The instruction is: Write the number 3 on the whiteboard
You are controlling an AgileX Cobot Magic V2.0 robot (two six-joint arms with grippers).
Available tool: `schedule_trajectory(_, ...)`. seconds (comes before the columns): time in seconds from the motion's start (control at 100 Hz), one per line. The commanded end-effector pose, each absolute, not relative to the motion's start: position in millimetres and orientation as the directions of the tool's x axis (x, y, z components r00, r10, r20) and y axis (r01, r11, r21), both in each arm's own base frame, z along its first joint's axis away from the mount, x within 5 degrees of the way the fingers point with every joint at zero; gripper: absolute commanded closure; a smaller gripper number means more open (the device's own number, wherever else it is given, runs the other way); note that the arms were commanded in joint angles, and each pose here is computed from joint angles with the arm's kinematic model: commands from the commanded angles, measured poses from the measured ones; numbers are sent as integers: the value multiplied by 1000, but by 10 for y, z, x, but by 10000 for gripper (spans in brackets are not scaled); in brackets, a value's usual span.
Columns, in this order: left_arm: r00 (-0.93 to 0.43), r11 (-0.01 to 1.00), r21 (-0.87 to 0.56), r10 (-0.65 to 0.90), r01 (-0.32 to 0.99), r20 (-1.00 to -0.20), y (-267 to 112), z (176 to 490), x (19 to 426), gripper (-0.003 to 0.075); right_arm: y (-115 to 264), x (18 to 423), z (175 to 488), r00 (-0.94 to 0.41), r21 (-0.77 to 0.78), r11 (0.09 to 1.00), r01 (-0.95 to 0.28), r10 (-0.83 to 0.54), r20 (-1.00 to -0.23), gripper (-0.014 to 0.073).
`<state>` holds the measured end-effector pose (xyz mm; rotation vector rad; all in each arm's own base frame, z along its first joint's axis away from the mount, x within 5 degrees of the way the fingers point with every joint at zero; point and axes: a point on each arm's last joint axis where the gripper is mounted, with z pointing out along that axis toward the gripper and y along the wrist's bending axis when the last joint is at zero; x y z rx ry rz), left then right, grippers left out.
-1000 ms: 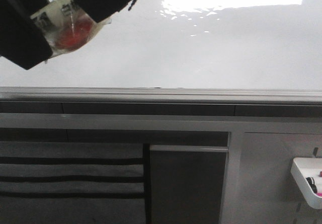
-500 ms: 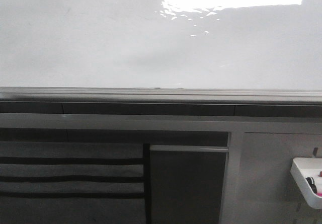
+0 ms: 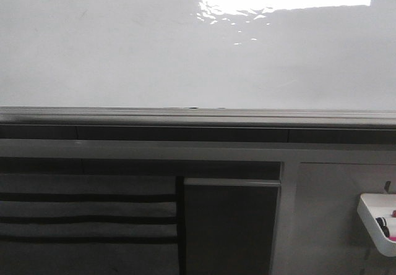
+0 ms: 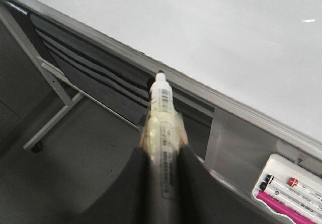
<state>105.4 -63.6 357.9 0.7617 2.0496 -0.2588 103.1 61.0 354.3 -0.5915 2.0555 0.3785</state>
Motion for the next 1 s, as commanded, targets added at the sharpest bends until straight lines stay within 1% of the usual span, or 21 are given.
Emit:
schedule_trajectory(0.0, -331, 807, 95, 343, 583, -879, -651, 3723, 1088, 318, 599, 1041, 3688, -367, 32, 848, -530, -195, -909, 601)
schedule_trajectory(0.09, -324, 808, 96, 339, 581, -883, -652, 3730, 1092, 318, 612, 1062, 3704, -358, 45, 848, -528, -174, -918, 601)
schedule_trajectory(0.16, -324, 808, 96, 339, 581, -883, -652, 3730, 1092, 318, 650, 1127, 3711, -377, 78, 848, -524, -149, -914, 601)
schedule_trajectory(0.23, -324, 808, 96, 339, 581, -883, -652, 3730, 1092, 318, 700, 1233, 3727, -411, 89, 848, -522, -159, -898, 601)
schedule_trajectory(0.4, -324, 808, 96, 339, 581, -883, -652, 3730, 1092, 318, 889, 1629, 3833, -509, 104, 841, -530, -218, -832, 601)
schedule_trajectory(0.52, -324, 808, 96, 339, 581, -883, -652, 3730, 1092, 318, 1035, 1949, 3980, -525, 109, 839, -534, -228, -820, 601)
schedule_trajectory(0.66, -324, 808, 96, 339, 581, -883, -652, 3730, 1092, 318, 1245, 2267, 4063, -529, 118, 820, -559, -243, -813, 601)
schedule_trajectory(0.84, -324, 808, 96, 339, 581, -883, -652, 3730, 1092, 318, 1509, 2589, 3984, -520, 89, 791, -606, -308, -797, 601)
schedule_trajectory(0.99, -324, 808, 96, 339, 581, -883, -652, 3730, 1092, 318, 1581, 2786, 3873, -521, 84, 801, -593, -302, -798, 601)
